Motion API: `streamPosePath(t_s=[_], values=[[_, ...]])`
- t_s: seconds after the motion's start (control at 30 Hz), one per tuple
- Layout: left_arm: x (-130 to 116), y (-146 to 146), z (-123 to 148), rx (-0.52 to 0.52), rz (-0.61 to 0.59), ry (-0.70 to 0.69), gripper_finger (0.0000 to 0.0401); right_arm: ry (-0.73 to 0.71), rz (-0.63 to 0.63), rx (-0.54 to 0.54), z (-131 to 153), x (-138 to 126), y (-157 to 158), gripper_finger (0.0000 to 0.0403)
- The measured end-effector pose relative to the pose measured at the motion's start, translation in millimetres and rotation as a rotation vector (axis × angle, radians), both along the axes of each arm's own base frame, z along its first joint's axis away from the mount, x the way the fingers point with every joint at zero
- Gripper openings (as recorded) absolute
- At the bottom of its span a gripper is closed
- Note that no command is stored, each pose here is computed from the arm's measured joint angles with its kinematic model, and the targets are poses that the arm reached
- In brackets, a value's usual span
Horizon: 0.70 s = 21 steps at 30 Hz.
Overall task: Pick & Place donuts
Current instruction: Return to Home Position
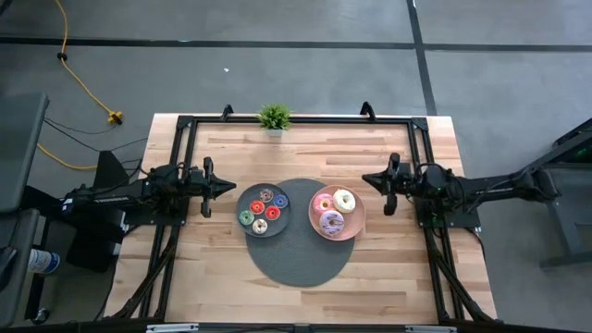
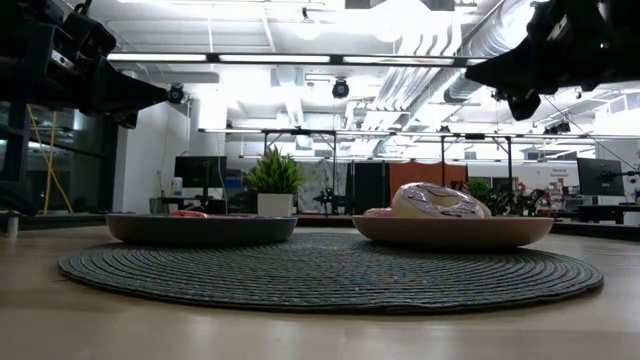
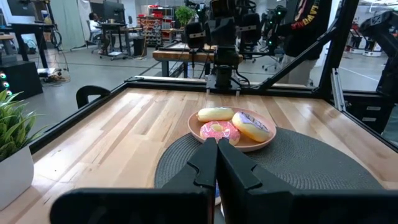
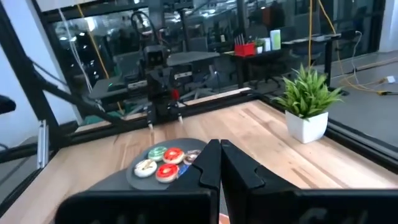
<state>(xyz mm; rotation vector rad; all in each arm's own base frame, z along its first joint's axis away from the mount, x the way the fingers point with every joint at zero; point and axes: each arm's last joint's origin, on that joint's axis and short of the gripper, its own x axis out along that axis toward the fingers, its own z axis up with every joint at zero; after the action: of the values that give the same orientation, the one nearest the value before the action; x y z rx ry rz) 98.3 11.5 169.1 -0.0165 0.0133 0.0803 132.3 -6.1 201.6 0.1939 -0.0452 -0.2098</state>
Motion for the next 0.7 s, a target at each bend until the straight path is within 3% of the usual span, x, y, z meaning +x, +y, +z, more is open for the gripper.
streamPosePath(t_s=[0.37,0.7], values=[[0.0,0.0,0.0,0.000,-0.001,0.000,0.0002,-0.106,-0.015,0.004,-6.1,-11.1,-3.0,0.0000],[0.0,0.0,0.0,0.000,0.000,0.000,0.0002,-0.131,-0.003,-0.064,-2.9,-28.1,-2.0,0.0000]])
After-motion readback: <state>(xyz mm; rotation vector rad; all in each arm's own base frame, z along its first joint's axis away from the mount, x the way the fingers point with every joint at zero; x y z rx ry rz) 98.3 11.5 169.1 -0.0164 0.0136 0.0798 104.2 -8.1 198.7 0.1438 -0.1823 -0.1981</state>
